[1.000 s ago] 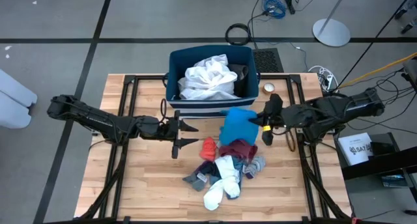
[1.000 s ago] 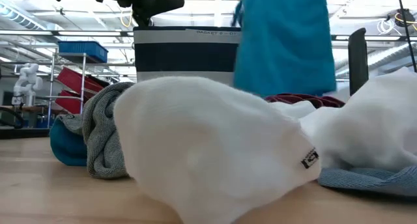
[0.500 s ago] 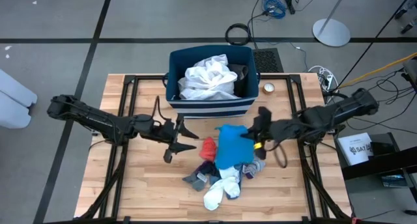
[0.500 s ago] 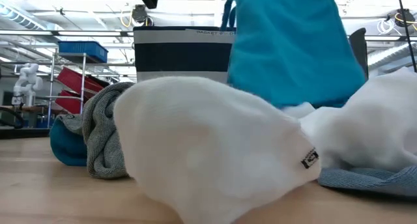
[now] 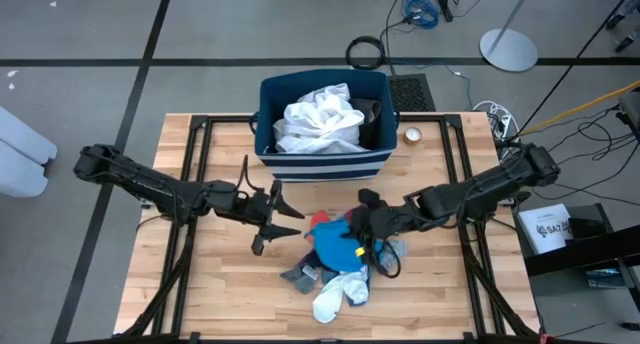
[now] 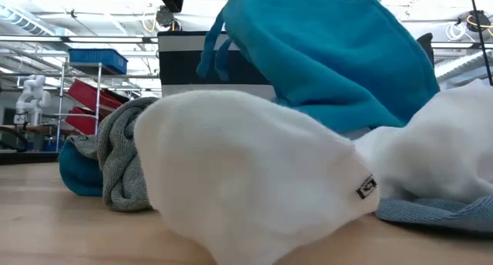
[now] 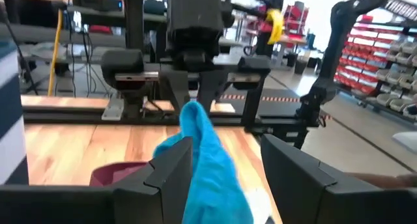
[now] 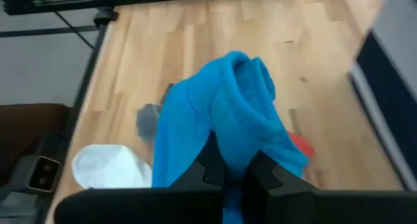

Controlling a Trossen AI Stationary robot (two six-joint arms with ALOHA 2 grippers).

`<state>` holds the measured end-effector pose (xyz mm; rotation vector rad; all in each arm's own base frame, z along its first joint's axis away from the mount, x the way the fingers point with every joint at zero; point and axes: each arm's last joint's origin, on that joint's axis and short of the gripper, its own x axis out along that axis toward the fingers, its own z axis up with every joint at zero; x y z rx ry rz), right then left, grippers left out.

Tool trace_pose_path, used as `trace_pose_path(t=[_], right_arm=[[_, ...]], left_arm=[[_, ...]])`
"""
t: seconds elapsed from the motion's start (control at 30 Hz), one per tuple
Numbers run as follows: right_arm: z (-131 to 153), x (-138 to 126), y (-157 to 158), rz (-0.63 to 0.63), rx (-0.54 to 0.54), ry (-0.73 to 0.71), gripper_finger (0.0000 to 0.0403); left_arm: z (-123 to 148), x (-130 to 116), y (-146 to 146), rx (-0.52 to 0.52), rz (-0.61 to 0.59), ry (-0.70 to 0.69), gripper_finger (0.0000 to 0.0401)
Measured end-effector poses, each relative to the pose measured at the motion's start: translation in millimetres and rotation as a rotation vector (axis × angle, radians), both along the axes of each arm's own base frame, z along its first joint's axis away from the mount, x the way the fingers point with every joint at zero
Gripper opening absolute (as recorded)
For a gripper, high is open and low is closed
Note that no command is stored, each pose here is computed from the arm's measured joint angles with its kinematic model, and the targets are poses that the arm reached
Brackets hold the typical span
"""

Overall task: Sort clothes
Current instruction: Put the blue shorts into the blue laundry organizer

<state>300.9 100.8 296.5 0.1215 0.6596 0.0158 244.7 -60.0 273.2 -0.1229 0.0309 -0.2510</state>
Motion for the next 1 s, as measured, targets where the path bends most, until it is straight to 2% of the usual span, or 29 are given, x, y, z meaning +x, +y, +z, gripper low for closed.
trace_pose_path(t=[0.17, 0.4, 0.57, 0.7, 0.83, 1.0], right_arm=[[-4.5, 12.1, -4.8, 0.044, 0.057, -0.017, 0.0006], [-4.2, 14.2, -6.8, 0.039, 0.061, -0.028, 0.0006], [-4.1, 14.3, -6.8, 0.044, 0.053, -0.031, 0.0006], [-2.7, 15.7, -8.0, 0.049, 0.045, -0.050, 0.0006], [-1.4, 17.3, -10.3, 0.039, 0.046, -0.066, 0.0006], [0.5, 18.8, -11.0, 0.039, 0.039, -0.092, 0.0006]], left_arm=[[-9.7, 14.7, -0.8, -0.031, 0.012, 0.063, 0.0217], [-15.6, 33.3, 0.5, -0.075, 0.039, 0.143, 0.0280], [-16.9, 43.0, -1.6, -0.097, 0.033, 0.164, 0.0310], [-23.5, 51.2, 0.2, -0.158, 0.041, 0.207, 0.0320], [-27.2, 57.4, 5.1, -0.227, -0.010, 0.244, 0.0321], [-32.2, 60.1, 5.5, -0.228, -0.036, 0.266, 0.0321]])
